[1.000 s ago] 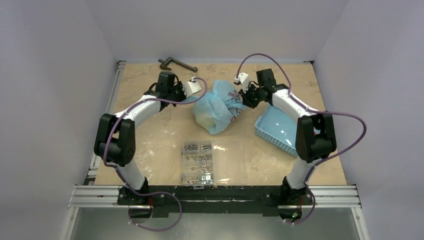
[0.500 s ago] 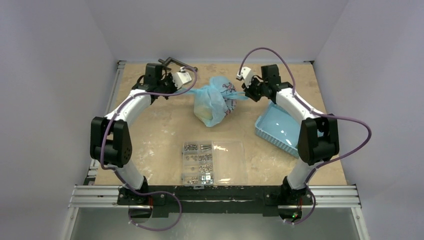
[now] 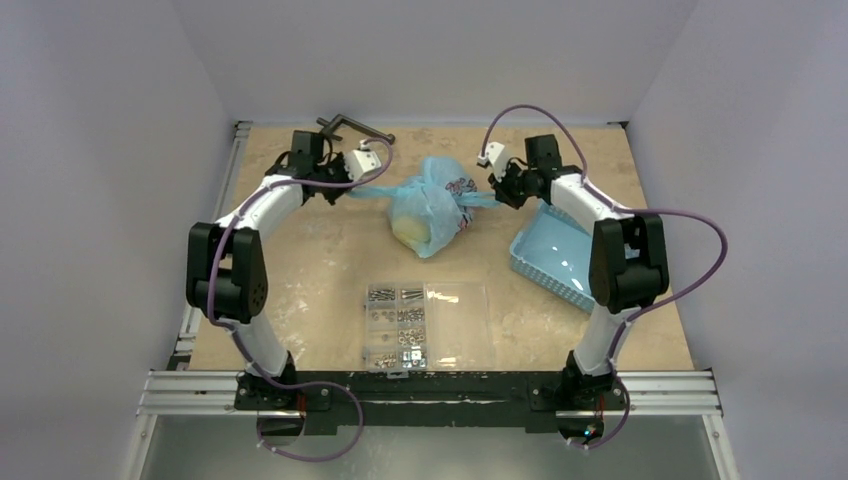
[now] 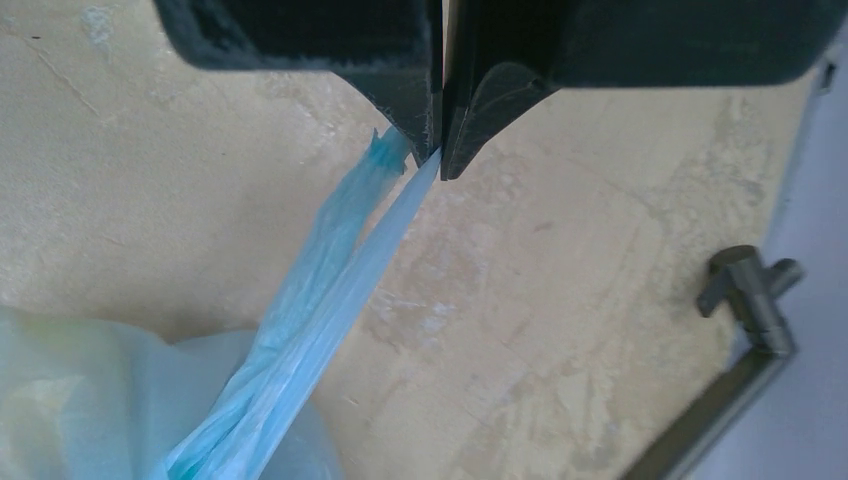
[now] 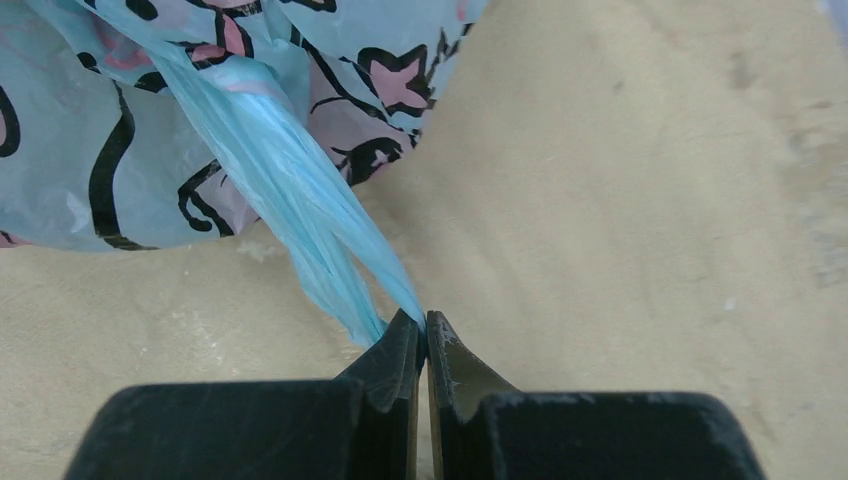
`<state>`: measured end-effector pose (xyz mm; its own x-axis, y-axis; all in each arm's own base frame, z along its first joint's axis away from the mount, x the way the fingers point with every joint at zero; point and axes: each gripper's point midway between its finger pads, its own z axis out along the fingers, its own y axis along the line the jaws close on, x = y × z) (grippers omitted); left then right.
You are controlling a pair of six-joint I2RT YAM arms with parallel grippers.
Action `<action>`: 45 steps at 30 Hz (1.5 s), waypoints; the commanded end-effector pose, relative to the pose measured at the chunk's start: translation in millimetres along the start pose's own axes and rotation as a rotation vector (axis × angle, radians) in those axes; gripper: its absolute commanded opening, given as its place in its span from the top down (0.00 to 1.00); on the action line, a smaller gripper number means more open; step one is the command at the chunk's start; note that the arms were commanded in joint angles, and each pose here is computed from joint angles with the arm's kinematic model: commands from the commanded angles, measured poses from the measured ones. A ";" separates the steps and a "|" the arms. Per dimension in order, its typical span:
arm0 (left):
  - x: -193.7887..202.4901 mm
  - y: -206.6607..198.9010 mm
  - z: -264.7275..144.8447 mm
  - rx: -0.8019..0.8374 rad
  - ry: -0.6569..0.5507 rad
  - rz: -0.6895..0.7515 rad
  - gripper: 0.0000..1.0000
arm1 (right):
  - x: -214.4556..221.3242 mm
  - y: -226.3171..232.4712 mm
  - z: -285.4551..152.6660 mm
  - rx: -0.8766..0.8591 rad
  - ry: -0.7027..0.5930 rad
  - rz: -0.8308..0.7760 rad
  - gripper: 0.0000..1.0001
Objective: Place the fake fruits into the plastic bag and tie a complex knot
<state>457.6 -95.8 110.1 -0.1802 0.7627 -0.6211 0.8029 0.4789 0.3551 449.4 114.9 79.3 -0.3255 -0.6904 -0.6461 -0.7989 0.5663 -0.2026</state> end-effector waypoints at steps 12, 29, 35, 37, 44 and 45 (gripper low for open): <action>144.8 82.3 -95.4 -0.367 0.447 -0.088 1.00 | 146.8 -67.6 -76.5 0.289 0.462 0.102 1.00; 128.1 83.1 -110.4 -0.316 0.345 -0.258 1.00 | 121.7 -64.2 -86.4 0.244 0.413 0.143 1.00; 115.9 58.8 -104.5 -0.233 0.289 -0.296 1.00 | 99.3 -48.4 -85.4 0.173 0.340 0.171 1.00; 99.9 51.6 -99.6 -0.193 0.236 -0.293 1.00 | 77.0 -50.0 -84.3 0.137 0.277 0.201 1.00; 67.8 27.4 -67.4 -0.082 0.192 -0.291 1.00 | -29.6 -26.6 -69.1 -0.104 -0.003 0.245 0.49; 64.2 26.1 -62.1 -0.073 0.188 -0.289 1.00 | -44.1 -19.5 -64.9 -0.134 -0.033 0.220 0.44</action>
<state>418.7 23.1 107.2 -0.5474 0.6692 -0.5025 0.6388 0.7220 0.2657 452.9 32.5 132.4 -0.5494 -0.6113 -0.5697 -0.6733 0.7276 -0.1313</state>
